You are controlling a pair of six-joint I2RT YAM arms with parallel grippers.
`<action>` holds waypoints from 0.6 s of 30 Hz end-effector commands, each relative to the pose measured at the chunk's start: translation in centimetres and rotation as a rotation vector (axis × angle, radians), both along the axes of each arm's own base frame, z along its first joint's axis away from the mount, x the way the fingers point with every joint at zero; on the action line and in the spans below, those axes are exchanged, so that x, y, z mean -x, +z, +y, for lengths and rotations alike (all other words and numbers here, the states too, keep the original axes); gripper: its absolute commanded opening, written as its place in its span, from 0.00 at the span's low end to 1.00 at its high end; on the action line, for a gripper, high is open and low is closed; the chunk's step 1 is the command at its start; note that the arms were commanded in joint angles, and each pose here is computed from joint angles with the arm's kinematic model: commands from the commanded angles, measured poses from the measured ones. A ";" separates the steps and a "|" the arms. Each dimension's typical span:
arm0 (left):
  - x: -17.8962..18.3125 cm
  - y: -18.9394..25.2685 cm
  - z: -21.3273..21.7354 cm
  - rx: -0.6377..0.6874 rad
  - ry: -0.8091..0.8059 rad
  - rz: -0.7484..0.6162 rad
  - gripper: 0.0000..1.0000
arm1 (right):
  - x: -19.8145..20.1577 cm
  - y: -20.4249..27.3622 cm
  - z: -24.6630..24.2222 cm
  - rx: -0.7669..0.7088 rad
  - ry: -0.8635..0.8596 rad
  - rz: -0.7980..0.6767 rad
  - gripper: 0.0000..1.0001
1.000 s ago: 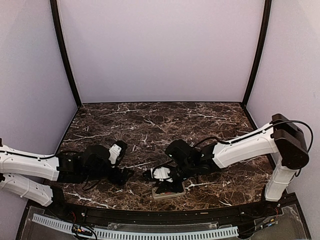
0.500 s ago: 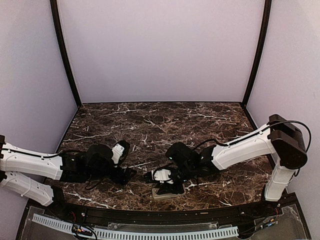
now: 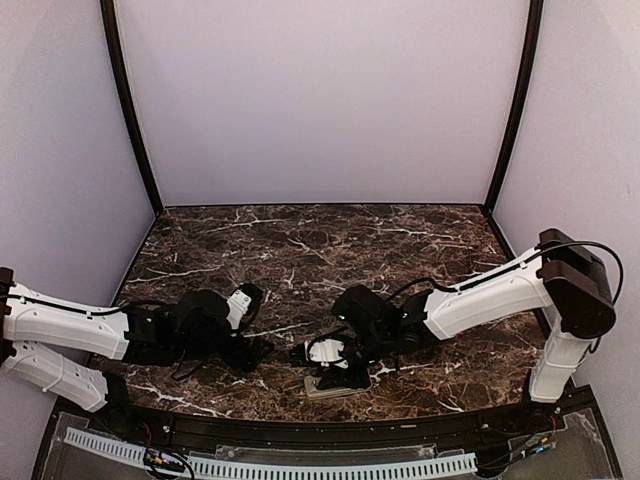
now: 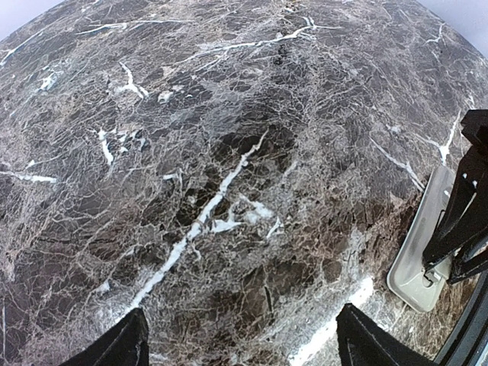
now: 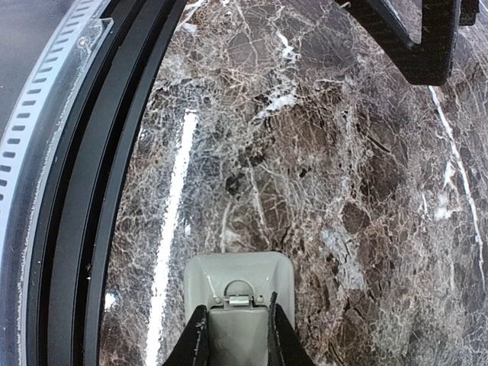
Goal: Load the batteries into the remote control
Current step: Load the battery cover onto the remote control without the battery cover.
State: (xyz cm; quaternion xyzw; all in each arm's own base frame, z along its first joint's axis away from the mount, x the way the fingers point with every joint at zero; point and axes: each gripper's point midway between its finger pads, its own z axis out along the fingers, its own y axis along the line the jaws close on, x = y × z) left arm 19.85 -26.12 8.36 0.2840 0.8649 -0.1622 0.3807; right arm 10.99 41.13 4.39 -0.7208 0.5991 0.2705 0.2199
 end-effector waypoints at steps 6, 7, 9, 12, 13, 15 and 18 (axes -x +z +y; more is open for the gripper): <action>-0.4 1.3 -0.9 0.013 -0.022 -0.022 0.84 | 0.2 -0.2 -0.6 0.012 -0.014 -0.004 0.06; -0.4 1.2 -0.9 0.010 -0.022 -0.022 0.84 | 0.2 -0.4 -0.6 0.015 -0.015 -0.006 0.06; -0.4 1.3 -0.9 0.008 -0.023 -0.022 0.84 | 0.0 -0.8 -0.5 0.025 -0.019 -0.006 0.06; -0.4 1.3 -0.8 0.005 -0.024 -0.022 0.84 | -0.1 -1.2 -0.5 0.031 -0.022 -0.011 0.07; -0.4 1.3 -0.8 0.004 -0.023 -0.023 0.84 | -0.2 -1.2 -0.5 0.029 -0.023 -0.014 0.07; -0.4 1.3 -0.7 0.004 -0.024 -0.022 0.84 | -0.3 -1.3 -0.5 0.032 -0.022 -0.021 0.08; -0.4 1.3 -0.8 0.003 -0.025 -0.023 0.84 | -0.4 -1.2 -0.5 0.034 -0.019 -0.032 0.10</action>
